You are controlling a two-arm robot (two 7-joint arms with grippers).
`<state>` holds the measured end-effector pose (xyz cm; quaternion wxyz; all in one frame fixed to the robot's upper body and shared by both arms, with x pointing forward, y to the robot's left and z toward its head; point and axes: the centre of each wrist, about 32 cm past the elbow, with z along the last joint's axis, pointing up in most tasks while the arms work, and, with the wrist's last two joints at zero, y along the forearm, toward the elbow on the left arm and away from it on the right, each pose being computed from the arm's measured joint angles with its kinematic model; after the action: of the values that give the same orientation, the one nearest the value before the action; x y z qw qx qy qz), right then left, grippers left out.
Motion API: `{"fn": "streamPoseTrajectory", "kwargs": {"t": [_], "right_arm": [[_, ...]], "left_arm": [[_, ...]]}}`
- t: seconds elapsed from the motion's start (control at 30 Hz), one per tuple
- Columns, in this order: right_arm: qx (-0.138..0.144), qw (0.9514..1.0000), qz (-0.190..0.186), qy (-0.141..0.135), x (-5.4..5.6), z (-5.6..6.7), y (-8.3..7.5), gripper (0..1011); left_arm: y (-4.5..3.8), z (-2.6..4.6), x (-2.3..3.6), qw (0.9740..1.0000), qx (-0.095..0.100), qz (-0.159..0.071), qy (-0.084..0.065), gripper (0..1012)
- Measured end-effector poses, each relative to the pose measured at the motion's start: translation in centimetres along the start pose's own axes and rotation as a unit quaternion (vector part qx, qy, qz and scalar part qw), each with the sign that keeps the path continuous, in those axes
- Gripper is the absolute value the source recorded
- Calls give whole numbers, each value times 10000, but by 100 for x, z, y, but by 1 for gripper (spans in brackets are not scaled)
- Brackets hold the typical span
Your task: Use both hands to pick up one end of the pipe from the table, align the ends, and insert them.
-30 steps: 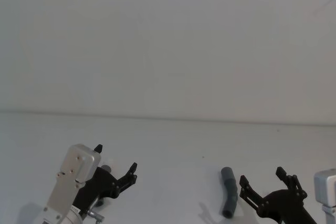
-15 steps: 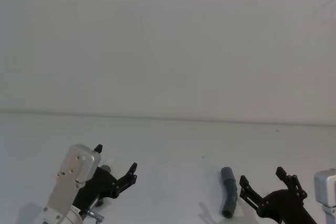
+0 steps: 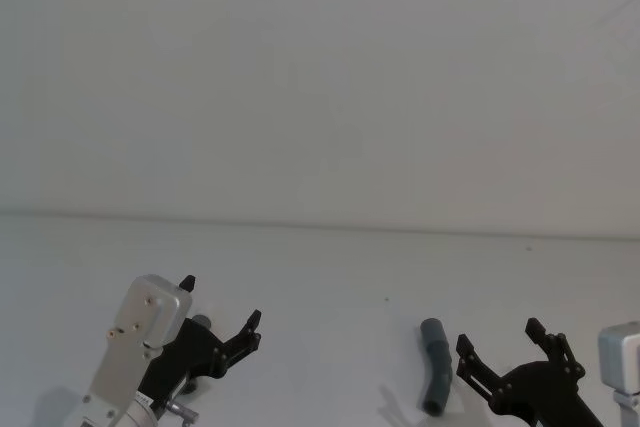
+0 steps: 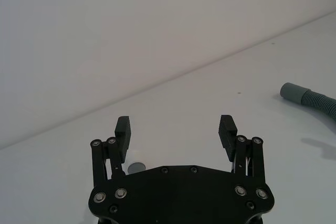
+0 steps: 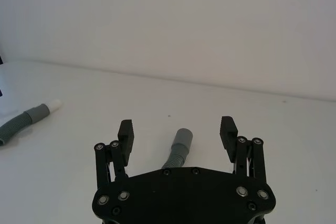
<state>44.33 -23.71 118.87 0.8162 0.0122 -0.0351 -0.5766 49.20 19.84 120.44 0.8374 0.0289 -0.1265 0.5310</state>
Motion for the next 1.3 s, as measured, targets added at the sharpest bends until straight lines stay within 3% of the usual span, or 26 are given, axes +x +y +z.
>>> {"fn": "streamPoseTrajectory", "kwargs": {"t": [0.77,1.07,1.3], "right_arm": [[0,10000,0,0,0,0,0,1000],[0,10000,0,0,0,0,0,1000],[1,10000,0,0,0,0,0,1000]], "left_arm": [[-3,4,3,10000,13,16,18,1001],[-11,63,-4,9989,224,233,343,1001],[-7,137,24,9952,503,494,685,1001]]}}
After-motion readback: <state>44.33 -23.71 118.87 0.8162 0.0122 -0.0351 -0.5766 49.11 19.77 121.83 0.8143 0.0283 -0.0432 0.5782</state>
